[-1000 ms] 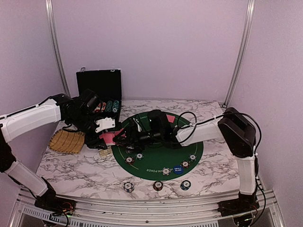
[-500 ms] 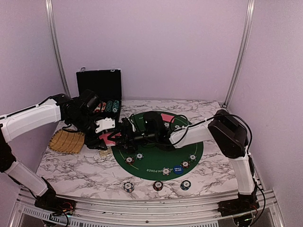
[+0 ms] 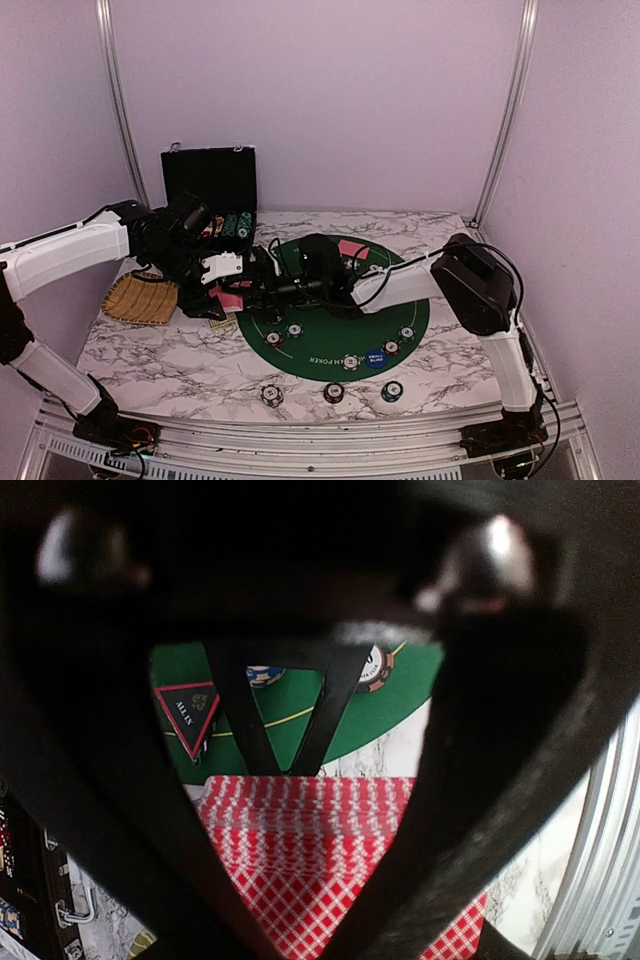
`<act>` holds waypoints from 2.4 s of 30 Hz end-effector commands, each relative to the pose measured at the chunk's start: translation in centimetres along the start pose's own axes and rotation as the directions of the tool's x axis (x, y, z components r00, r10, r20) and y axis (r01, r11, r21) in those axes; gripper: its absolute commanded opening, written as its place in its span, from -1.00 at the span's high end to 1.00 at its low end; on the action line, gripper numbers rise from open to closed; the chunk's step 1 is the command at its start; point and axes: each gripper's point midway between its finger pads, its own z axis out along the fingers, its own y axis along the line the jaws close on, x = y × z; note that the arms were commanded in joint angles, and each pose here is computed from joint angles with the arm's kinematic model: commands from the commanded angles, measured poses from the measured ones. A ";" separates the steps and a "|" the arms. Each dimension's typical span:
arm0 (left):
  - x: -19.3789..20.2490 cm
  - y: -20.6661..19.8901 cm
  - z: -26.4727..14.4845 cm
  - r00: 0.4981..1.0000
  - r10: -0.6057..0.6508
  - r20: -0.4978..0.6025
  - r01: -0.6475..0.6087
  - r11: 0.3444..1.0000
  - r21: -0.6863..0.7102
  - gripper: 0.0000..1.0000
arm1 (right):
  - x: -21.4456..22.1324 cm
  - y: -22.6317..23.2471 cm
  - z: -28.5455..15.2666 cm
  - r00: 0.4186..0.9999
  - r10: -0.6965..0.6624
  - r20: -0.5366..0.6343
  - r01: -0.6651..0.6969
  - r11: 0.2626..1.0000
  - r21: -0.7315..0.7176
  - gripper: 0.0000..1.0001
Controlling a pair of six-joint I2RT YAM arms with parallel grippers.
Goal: Distribute texas hold em gaming equipment
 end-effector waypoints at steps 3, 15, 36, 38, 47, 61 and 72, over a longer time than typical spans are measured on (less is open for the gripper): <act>-0.6 -0.3 -0.4 1.000 -0.003 0.024 0.002 1.000 0.024 0.58 | 0.3 0.4 1.8 0.999 -0.001 -0.035 -0.001 0.998 -0.065 -0.95; -0.4 -0.8 0.0 1.000 0.003 0.011 -0.003 0.999 0.039 0.59 | 0.2 0.9 3.9 0.997 -0.009 -0.070 0.001 0.994 -0.114 -0.92; -0.6 -0.7 -1.0 1.000 0.007 0.017 -0.007 1.000 0.014 0.59 | -0.8 -2.0 0.9 0.999 0.029 -0.040 -0.030 0.999 -0.019 -0.68; -0.6 -0.7 -1.1 1.000 0.007 0.017 -0.007 1.000 0.013 0.59 | -0.8 -1.9 0.3 0.999 0.025 -0.036 -0.025 1.000 -0.014 -0.59; -0.6 -0.5 -1.1 1.000 0.009 0.013 -0.009 1.000 0.008 0.59 | -0.6 -0.6 -1.4 1.000 0.012 -0.023 -0.013 0.999 -0.030 -0.35; -0.3 -0.5 -0.7 1.000 0.010 -0.003 -0.010 1.000 0.010 0.59 | -0.3 2.4 -2.9 1.000 -0.011 0.003 0.011 0.997 -0.073 0.20; 0.0 -0.5 -0.6 1.000 0.011 -0.012 -0.011 1.000 0.008 0.60 | -0.7 3.5 -4.0 1.000 -0.011 0.027 0.014 0.996 -0.089 0.53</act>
